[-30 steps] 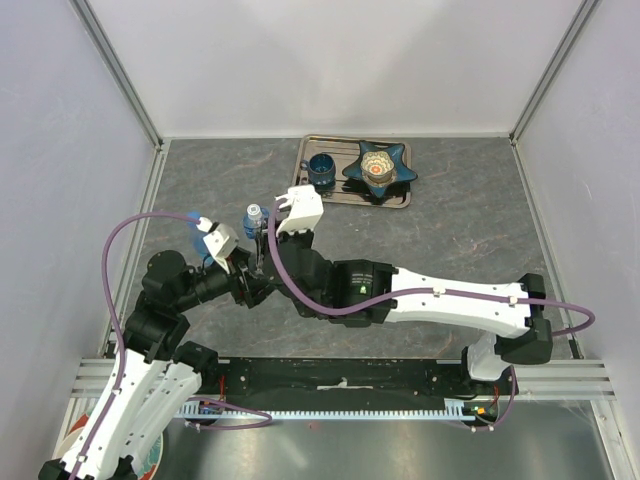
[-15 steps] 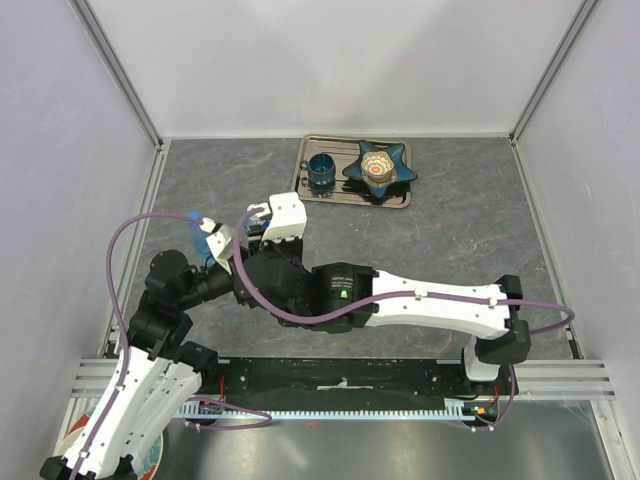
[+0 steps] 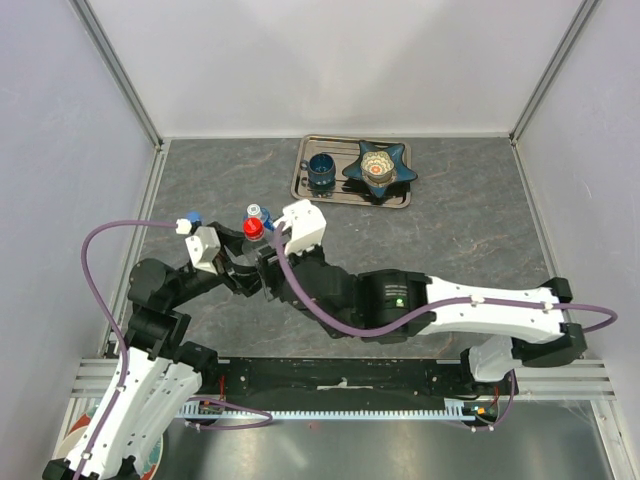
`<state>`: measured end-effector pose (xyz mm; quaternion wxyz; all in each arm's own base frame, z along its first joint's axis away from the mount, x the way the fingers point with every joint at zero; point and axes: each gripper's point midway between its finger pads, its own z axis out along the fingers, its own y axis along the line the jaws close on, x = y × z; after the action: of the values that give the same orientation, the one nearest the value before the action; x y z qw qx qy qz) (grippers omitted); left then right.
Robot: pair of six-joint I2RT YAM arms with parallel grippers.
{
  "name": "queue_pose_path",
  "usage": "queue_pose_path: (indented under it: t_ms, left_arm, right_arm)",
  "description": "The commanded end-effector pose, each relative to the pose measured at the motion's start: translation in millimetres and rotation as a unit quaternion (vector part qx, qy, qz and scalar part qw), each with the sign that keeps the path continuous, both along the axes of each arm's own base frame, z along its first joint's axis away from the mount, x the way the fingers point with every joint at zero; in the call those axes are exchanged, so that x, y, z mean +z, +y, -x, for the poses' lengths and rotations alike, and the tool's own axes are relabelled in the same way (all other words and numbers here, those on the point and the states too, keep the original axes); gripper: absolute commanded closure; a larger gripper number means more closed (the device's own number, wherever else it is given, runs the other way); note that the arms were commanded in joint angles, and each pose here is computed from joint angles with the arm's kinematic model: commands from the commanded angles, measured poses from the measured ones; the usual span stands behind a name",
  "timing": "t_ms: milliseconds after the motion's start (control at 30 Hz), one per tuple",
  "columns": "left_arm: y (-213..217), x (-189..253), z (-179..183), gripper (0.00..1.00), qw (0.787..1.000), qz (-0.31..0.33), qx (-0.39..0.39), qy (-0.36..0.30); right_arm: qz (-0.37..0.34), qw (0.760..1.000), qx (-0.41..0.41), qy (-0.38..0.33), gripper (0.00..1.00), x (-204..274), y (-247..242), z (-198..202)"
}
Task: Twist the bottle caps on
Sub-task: Screw the bottle cap onto the plastic bottle.
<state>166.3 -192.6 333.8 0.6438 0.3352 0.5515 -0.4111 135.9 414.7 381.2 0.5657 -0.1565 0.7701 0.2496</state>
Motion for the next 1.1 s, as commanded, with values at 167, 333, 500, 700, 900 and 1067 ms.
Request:
queue_pose_path:
  t_ms: [167, 333, 500, 700, 900, 1067]
  left_arm:
    - [-12, 24, 38, 0.98, 0.993, 0.012, -0.105, -0.051]
    - [-22, 8, 76, 0.98, 0.973, -0.026, -0.224, -0.052]
    - [-22, -1, 108, 0.98, 0.942, -0.062, -0.321, -0.073]
    - [-21, 2, 119, 0.98, 0.929, -0.069, -0.353, -0.080]
    - [-22, 4, 118, 0.98, 0.930, -0.068, -0.351, -0.082]
    - [-23, 6, 113, 0.98, 0.935, -0.064, -0.340, -0.079]
  right_arm:
    - [-0.048, 0.928, 0.359, -0.081, 0.33, 69, -48, 60]
    - [-0.070, 0.902, 0.396, -0.154, 0.23, 107, -76, 53]
    - [-0.081, 0.851, 0.490, -0.170, 0.20, 125, -56, 61]
    - [-0.121, 0.785, 0.588, -0.154, 0.18, 129, -42, 77]
    - [-0.124, 0.746, 0.640, -0.136, 0.23, 115, -32, 88]
    - [-0.125, 0.733, 0.658, -0.119, 0.25, 102, -24, 90]
